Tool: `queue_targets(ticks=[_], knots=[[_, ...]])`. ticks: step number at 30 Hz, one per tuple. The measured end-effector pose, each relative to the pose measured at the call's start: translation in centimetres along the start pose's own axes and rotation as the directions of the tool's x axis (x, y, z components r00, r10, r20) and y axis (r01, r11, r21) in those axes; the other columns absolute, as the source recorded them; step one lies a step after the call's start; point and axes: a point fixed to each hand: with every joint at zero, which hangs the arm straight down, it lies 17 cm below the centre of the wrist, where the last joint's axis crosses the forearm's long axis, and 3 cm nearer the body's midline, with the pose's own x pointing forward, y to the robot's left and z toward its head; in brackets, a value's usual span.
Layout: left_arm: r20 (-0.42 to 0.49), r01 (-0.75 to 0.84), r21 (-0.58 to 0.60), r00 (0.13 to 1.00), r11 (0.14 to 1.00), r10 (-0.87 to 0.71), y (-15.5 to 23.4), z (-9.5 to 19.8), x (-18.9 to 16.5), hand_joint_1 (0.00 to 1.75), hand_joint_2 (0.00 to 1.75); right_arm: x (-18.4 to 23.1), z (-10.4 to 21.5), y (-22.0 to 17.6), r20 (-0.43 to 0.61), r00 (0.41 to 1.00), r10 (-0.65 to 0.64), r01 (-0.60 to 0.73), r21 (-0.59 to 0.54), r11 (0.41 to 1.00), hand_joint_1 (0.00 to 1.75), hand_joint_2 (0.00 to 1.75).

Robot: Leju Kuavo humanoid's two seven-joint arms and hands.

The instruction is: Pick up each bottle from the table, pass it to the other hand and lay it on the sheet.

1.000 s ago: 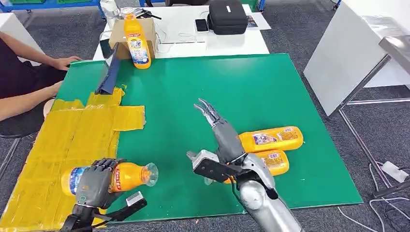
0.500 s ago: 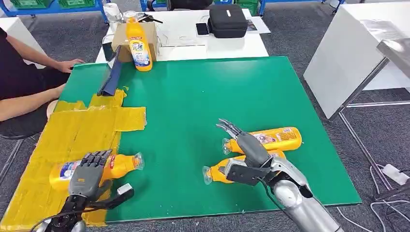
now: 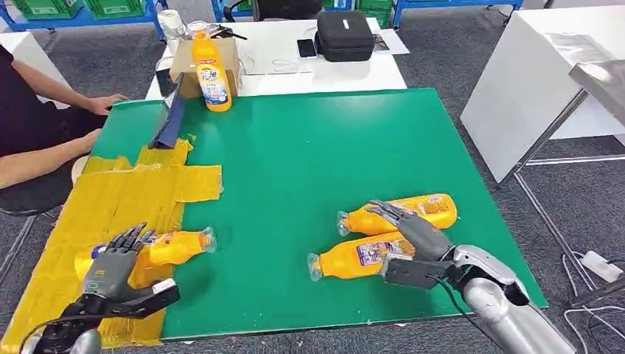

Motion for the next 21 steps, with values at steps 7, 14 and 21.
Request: queue_targets(ticks=[7, 14, 21], knots=[[0.205, -0.433, 0.04, 0.886, 0.901, 0.417, 3.5, 1.3, 5.4, 0.0, 0.0, -2.9, 1.7, 0.3, -0.062, 0.997, 0.034, -0.031, 0.05, 0.998, 0.0, 1.75], [0.382, -0.723, -0.015, 0.634, 0.69, 0.672, 7.1, 2.8, 9.2, 0.0, 0.0, -4.3, 1.7, 0.2, -0.092, 0.995, 0.031, -0.024, 0.083, 0.996, 0.0, 1.75], [0.459, -0.834, -0.008, 0.488, 0.552, 0.743, 11.0, 3.1, 9.9, 0.0, 0.0, -6.7, 1.5, 0.6, -0.145, 0.989, 0.025, -0.009, 0.111, 0.994, 0.0, 1.75]])
